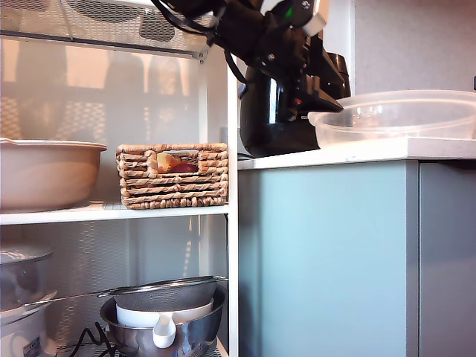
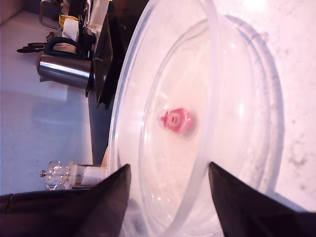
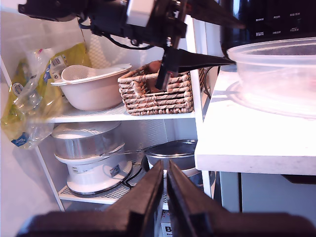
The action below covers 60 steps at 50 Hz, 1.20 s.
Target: Pick up the plastic microwave lid from the shelf, then place it on the counter next to you
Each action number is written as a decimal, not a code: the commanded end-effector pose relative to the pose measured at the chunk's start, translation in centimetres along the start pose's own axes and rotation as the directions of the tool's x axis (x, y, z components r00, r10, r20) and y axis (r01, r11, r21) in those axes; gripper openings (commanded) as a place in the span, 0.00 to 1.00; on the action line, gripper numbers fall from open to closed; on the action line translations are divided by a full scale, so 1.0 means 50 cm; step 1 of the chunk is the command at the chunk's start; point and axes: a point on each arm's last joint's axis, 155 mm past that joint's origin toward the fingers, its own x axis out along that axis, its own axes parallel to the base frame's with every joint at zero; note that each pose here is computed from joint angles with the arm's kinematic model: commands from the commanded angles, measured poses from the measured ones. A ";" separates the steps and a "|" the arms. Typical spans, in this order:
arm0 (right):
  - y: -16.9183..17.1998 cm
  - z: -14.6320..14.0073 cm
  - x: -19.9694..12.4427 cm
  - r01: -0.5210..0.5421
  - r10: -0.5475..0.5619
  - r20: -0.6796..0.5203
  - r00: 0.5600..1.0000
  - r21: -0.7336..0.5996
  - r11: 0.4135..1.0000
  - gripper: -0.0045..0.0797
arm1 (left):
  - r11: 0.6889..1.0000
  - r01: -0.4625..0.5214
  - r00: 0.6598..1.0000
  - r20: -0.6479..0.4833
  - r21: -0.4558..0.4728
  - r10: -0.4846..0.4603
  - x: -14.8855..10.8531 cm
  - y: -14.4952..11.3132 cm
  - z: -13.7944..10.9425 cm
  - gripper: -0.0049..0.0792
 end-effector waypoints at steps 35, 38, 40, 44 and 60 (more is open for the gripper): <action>0.001 0.018 -0.002 0.004 -0.003 0.024 1.000 -0.012 1.000 0.04 | 0.985 0.095 0.978 -0.169 -0.145 -0.119 -0.113 0.005 -0.007 0.59; 0.000 0.018 -0.002 0.007 -0.006 0.025 1.000 -0.013 1.000 0.04 | 0.980 0.080 0.977 -0.181 -0.184 -0.114 -0.137 0.020 0.000 0.59; -0.001 0.018 -0.002 0.009 -0.009 0.025 1.000 -0.015 1.000 0.04 | 0.974 0.077 0.976 -0.184 -0.215 -0.117 -0.155 0.026 0.005 0.59; -0.003 0.018 -0.002 0.015 -0.014 0.026 1.000 -0.015 1.000 0.04 | 0.955 0.057 0.971 -0.208 -0.290 -0.121 -0.192 0.039 0.009 0.55; -0.027 0.021 -0.003 0.082 -0.081 0.034 0.996 -0.021 0.996 0.04 | 0.698 -0.010 0.896 -0.316 -0.716 -0.311 -0.355 -0.017 -0.010 0.03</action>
